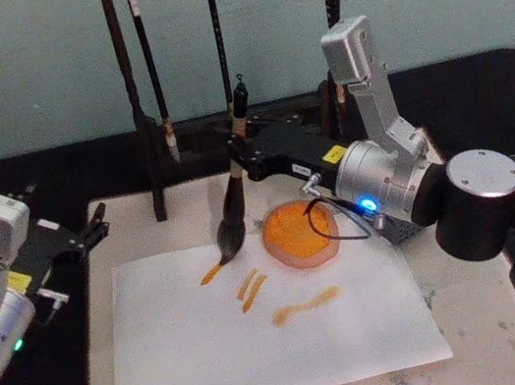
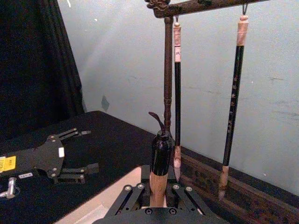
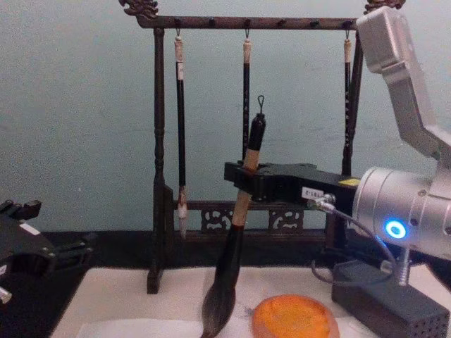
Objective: Pick up the brush from the inkstone, write on the paper, then place the brush back to its original position.
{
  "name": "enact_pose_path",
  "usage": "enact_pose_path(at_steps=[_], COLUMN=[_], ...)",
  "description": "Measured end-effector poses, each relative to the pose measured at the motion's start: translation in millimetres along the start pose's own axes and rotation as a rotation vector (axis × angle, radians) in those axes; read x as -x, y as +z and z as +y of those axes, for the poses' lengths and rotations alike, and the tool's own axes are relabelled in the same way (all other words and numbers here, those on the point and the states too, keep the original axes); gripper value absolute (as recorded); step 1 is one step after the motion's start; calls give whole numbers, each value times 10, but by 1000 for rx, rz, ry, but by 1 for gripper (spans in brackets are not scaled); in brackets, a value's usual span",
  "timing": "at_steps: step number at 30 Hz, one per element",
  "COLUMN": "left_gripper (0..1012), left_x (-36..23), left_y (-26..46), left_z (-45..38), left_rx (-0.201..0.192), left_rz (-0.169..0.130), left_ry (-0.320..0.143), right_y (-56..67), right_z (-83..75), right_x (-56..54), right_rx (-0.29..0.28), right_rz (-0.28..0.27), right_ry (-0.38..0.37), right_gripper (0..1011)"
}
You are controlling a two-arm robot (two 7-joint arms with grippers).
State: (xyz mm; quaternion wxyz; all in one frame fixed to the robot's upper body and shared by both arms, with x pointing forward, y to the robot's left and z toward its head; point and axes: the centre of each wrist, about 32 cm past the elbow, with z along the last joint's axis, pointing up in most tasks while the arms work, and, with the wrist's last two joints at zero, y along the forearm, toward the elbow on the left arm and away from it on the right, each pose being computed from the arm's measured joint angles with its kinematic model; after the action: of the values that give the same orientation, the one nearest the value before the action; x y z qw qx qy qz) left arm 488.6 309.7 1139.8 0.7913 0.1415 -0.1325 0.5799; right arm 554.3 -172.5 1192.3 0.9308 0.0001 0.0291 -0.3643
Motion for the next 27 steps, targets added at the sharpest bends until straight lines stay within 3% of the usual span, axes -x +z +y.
enact_pose_path(at_steps=[19, 27], left_gripper=[1001, 1001], left_x=[0, 0], left_y=[0, 0], left_z=[0, 0], left_rx=[0, 0], left_rz=[0, 0], left_ry=[0, 0], right_y=[47, 124], right_z=[-57, -84], right_x=[-25, -4], right_rx=[-16, -46], right_rz=[-10, -12], right_ry=[-22, -21], right_gripper=[178, 178])
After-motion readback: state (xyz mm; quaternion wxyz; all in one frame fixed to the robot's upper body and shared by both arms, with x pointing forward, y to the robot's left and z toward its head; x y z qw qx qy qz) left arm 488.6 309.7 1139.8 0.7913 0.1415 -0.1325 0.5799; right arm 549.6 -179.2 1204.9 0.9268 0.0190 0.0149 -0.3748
